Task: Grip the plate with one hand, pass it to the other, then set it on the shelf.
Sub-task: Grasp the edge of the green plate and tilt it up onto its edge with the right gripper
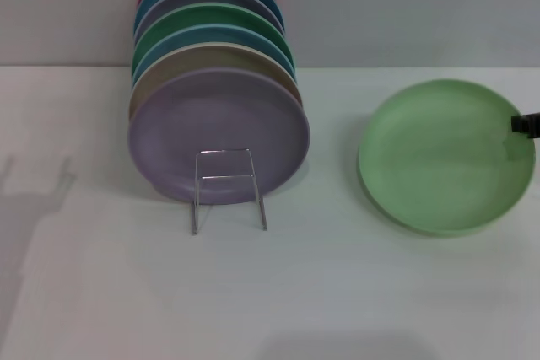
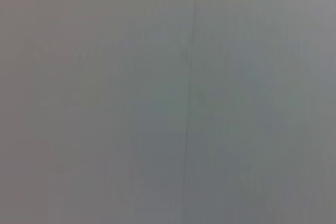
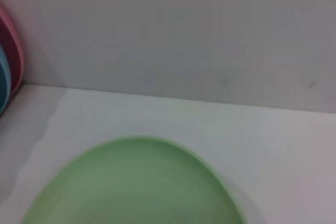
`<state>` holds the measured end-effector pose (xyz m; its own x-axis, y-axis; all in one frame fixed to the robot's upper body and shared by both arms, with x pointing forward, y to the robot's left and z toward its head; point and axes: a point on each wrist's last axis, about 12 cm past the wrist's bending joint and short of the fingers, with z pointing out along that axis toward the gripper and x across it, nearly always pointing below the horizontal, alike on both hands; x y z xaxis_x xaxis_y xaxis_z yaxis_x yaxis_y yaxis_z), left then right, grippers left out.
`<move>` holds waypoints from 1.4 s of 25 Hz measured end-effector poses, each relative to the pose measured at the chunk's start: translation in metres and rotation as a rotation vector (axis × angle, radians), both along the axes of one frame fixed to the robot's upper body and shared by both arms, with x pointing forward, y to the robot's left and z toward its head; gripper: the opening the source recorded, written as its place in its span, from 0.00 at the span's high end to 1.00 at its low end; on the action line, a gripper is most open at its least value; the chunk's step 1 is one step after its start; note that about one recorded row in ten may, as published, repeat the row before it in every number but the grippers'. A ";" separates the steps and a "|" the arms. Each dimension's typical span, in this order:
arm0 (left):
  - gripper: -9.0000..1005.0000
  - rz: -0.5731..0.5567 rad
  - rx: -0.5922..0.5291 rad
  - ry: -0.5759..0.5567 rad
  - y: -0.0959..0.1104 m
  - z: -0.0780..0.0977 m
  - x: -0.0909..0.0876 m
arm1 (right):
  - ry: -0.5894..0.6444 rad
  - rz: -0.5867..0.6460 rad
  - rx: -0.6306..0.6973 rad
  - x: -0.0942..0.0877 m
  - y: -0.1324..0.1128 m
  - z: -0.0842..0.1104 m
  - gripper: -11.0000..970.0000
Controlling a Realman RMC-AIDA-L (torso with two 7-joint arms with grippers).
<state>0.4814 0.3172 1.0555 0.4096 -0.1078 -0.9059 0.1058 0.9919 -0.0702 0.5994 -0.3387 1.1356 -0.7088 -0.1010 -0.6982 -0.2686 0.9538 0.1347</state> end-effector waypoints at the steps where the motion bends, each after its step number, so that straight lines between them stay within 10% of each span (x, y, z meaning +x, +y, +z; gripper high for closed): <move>1: 0.14 0.000 0.000 0.000 0.000 0.000 0.000 | -0.006 0.005 -0.007 0.001 0.001 0.001 0.96; 35: 0.14 0.007 0.002 0.003 0.002 -0.001 -0.002 | -0.391 0.167 -0.363 -0.001 0.056 0.035 0.96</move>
